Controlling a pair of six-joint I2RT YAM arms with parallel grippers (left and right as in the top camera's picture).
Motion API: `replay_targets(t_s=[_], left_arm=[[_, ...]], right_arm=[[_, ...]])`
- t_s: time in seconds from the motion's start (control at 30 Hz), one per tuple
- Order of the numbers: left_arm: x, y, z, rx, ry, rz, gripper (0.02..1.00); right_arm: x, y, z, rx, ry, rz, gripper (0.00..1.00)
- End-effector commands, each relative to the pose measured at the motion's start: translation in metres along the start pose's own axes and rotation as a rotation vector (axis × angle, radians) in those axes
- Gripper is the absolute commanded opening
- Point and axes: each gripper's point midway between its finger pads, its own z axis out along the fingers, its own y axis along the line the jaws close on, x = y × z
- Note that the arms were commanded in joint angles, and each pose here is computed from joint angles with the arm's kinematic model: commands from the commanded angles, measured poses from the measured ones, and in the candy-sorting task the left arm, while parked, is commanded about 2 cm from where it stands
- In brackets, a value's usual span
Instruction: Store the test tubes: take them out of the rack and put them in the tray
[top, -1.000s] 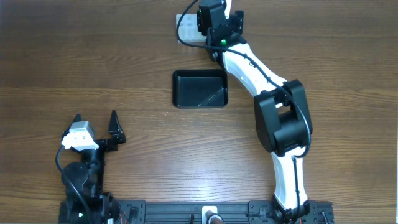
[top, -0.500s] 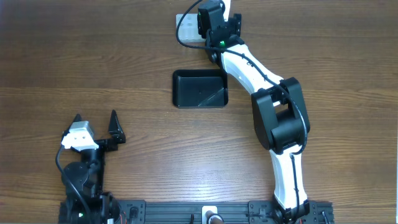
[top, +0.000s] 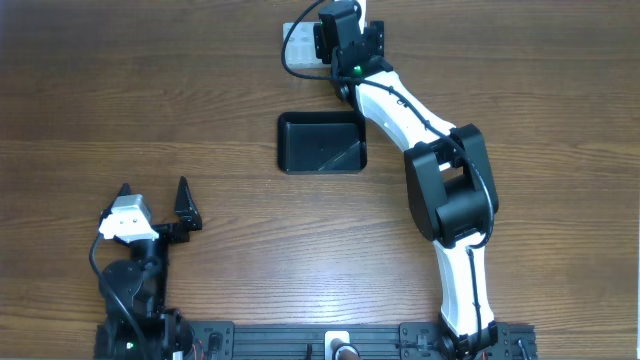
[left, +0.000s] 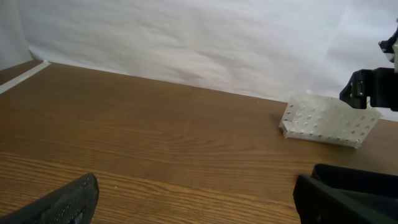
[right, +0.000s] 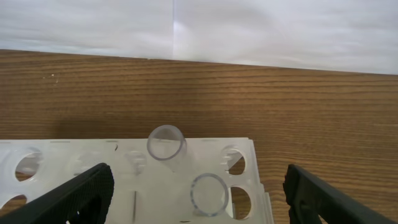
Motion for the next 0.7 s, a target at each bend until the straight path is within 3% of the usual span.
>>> replay_targets(t_s=[0.03,0.47,0.7], left_arm=[[0.0022,-0.0023,-0.0001,0.013,0.005,0.015,0.998],[0.0022,-0.0023,-0.0001,0.013,0.005,0.015,0.998],[0.0022,-0.0023,-0.0001,0.013,0.005,0.015,0.998]], right_arm=[[-0.0027,0.0121,0.0025,-0.058,-0.003,-0.024,0.882],[0.0028,0.0145,0.0072,-0.056,0.000,-0.027,0.862],[0.0023,0.0144,0.0072,-0.056,-0.003,-0.026,0.691]])
